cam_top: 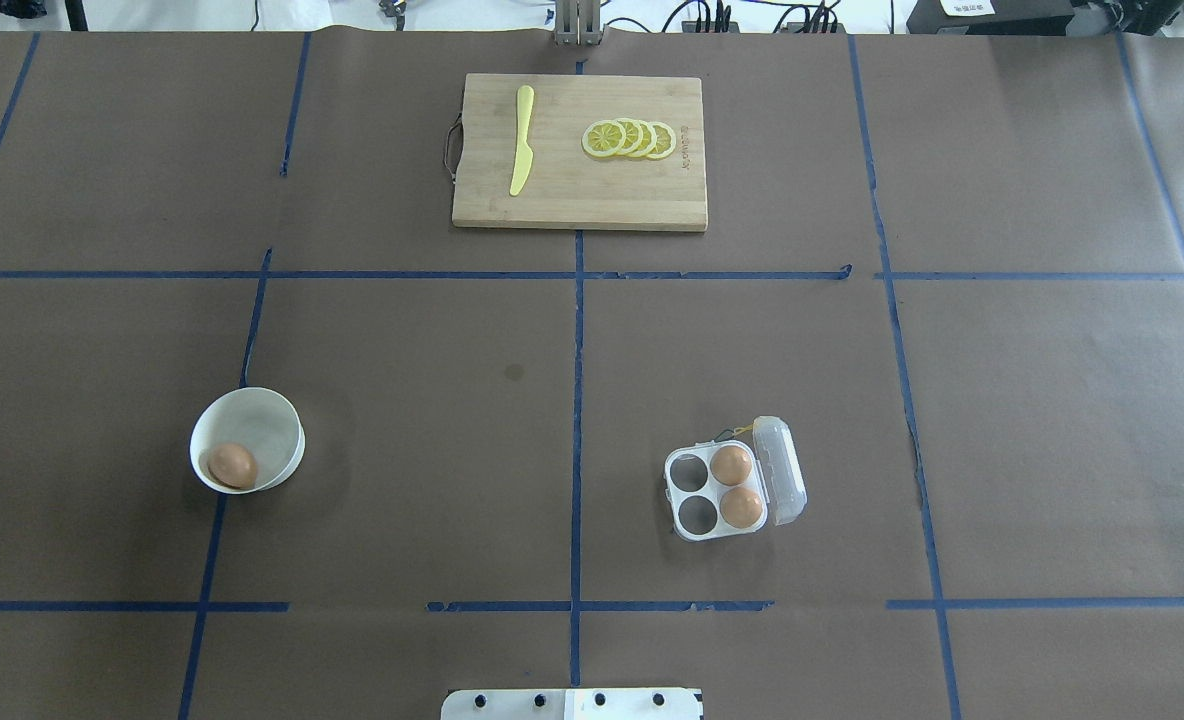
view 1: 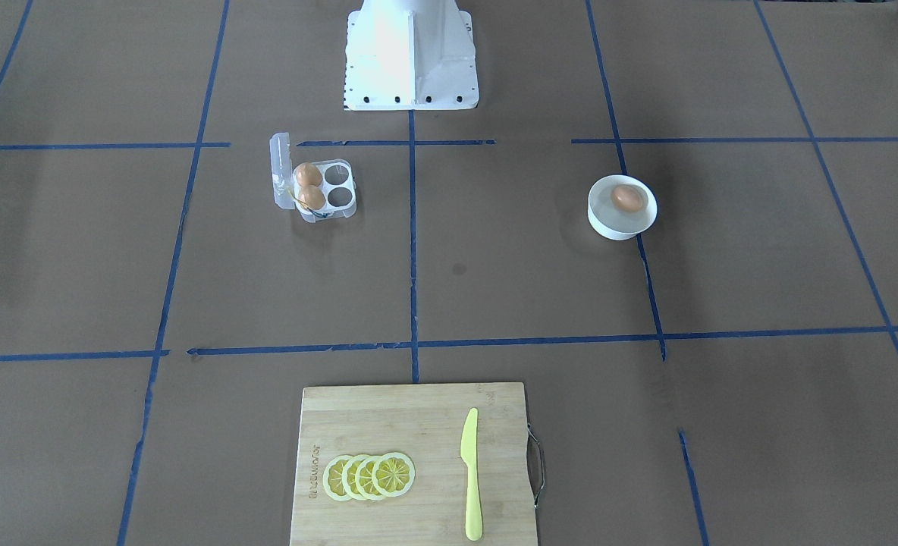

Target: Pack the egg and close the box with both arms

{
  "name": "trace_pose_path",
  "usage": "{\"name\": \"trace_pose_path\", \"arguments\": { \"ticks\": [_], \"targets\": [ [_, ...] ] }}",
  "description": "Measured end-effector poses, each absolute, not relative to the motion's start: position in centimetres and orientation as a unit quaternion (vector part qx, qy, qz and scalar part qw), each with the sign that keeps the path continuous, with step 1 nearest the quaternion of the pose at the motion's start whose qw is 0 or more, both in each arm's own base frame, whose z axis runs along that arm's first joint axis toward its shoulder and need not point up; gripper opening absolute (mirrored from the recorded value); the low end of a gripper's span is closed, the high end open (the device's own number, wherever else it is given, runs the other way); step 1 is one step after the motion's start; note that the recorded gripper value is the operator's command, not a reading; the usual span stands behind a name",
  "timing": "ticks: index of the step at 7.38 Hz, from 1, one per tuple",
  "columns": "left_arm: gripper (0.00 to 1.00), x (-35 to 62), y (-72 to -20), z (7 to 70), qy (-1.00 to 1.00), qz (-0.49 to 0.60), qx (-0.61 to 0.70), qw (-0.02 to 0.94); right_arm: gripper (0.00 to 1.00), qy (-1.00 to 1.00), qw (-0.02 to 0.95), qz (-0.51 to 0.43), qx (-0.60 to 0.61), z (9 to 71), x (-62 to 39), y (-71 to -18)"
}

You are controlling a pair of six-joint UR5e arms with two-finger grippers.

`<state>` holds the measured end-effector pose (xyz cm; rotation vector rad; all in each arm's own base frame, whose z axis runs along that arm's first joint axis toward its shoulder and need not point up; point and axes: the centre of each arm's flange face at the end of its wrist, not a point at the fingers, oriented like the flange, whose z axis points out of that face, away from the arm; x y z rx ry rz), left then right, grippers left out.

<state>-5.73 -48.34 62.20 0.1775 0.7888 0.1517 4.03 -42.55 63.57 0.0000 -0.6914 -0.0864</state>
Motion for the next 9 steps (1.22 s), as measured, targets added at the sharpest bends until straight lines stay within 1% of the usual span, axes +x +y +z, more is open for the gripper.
{"name": "trace_pose_path", "arguments": {
  "ticks": [4,6,9],
  "targets": [
    [1.00,-5.6,-48.4,62.2,0.384,0.079,0.094,0.915,1.00,-0.339,0.940,-0.046,0.001,63.2,3.6,-42.8],
    [1.00,-5.5,-48.9,62.1,0.381,0.094,0.131,0.910,1.00,-0.339,0.939,-0.051,0.008,62.3,3.1,-43.8],
    [1.00,-5.4,-49.8,60.8,0.372,0.132,0.223,0.891,1.00,-0.340,0.938,-0.061,0.039,59.3,2.7,-46.9]
  ]
}}
